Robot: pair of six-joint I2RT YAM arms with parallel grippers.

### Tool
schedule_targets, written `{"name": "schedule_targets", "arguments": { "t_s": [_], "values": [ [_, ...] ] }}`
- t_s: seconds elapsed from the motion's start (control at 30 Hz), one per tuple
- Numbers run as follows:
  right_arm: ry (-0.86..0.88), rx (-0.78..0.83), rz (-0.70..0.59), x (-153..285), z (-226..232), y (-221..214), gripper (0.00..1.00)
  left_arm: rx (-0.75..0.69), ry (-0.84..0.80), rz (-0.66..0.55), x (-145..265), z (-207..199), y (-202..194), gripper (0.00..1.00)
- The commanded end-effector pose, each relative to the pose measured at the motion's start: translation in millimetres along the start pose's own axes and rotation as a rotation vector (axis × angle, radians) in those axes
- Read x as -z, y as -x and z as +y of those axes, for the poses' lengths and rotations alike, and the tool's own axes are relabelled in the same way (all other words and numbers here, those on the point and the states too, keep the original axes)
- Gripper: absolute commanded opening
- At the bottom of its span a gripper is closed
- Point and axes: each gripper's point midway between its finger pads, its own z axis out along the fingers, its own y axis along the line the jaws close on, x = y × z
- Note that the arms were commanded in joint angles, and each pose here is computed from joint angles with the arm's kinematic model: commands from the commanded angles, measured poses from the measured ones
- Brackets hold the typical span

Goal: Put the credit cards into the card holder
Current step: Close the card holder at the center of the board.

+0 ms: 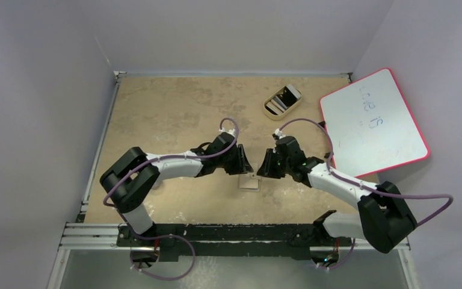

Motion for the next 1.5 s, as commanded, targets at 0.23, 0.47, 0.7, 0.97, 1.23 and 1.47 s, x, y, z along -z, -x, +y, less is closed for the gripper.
{"name": "schedule_targets", "arguments": {
  "t_s": [0.23, 0.47, 0.7, 0.97, 1.23, 1.47],
  "values": [
    [0.147, -0.060, -0.013, -10, 16, -3, 0.22, -0.099, -0.127, 0.043, -4, -22, -13, 0.30],
    [0.121, -0.059, -0.018, -7, 12, -2, 0.20, -0.130, -0.059, 0.030, -8, -12, -9, 0.30],
    [0.147, -0.078, -0.027, -5, 14, -5, 0.21, -0.143, -0.045, 0.032, -10, -11, -8, 0.30],
    [0.126, -0.106, 0.000, -9, 5, -17, 0.20, -0.138, -0.062, 0.029, -11, -14, -7, 0.30],
    [0.130, -0.108, 0.021, -13, 2, -25, 0.18, -0.134, -0.059, 0.033, -17, -15, -6, 0.29],
    [0.130, -0.109, 0.028, -15, 0, -28, 0.17, -0.137, -0.052, 0.040, -18, -13, -8, 0.28]
  ]
}}
